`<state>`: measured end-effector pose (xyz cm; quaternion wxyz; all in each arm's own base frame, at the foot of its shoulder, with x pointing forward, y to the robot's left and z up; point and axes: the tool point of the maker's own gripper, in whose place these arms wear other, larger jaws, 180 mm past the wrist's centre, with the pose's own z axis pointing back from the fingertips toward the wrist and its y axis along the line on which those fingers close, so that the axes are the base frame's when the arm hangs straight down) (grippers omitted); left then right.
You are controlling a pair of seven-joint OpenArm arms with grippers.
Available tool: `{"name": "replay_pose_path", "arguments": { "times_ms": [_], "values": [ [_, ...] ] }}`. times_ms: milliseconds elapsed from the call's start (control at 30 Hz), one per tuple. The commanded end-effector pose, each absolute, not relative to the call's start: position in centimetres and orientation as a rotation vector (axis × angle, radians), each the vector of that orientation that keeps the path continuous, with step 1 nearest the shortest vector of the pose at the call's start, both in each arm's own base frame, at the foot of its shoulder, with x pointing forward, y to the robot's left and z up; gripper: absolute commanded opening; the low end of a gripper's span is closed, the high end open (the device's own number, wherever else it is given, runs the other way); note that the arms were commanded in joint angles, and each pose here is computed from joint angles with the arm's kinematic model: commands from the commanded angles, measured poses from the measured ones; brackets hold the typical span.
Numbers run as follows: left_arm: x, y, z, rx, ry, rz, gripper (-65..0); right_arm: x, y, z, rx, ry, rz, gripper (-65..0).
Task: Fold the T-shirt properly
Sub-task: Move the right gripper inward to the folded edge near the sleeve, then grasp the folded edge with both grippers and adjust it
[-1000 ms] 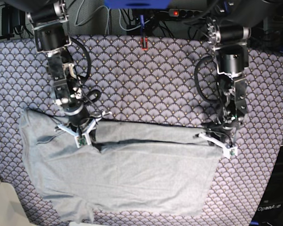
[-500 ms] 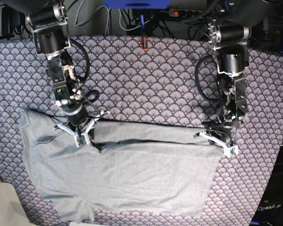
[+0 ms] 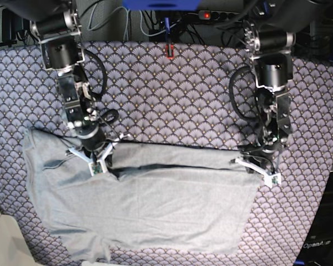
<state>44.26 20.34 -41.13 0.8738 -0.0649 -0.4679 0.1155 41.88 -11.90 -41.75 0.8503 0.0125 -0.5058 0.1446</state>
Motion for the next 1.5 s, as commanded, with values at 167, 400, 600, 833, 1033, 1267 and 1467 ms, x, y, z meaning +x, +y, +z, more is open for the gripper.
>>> {"name": "replay_pose_path", "arguments": {
  "times_ms": [167, 400, 600, 833, 1033, 1267, 1467],
  "values": [
    [46.8, 20.7, -39.1, -0.144, -1.073, 0.263, -65.0, 45.9, -13.2, -40.2, 0.005, -1.121, 0.282, -62.5],
    [50.3, 20.7, -37.7, -0.161, -1.143, 0.303, -65.0, 49.5, -14.5, -38.7, -0.021, -1.137, 0.264, -62.3],
    [53.2, 20.6, -33.7, -0.18, -1.184, 0.292, -65.0, 51.1, -13.9, -36.5, -0.072, -1.17, 0.363, -62.4],
    [51.8, 22.0, -31.9, -0.141, -1.22, 0.256, -65.0, 48.0, -14.0, -38.0, -0.114, -1.169, 0.444, -62.5],
    [49.4, 21.9, -34.6, -0.128, -1.153, 0.241, -65.0, 45.9, -14.3, -37.8, -0.121, -1.195, 0.462, -62.5],
    [48.3, 21.6, -36.3, -0.13, -1.118, 0.244, -65.0, 44.2, -15.0, -35.4, -0.156, -1.25, 0.507, -62.2],
    [47.0, 21.6, -38.0, -0.126, -1.082, 0.246, -65.0, 41.8, -14.0, -35.2, -0.149, -1.229, 0.52, -62.5]
  ]
}}
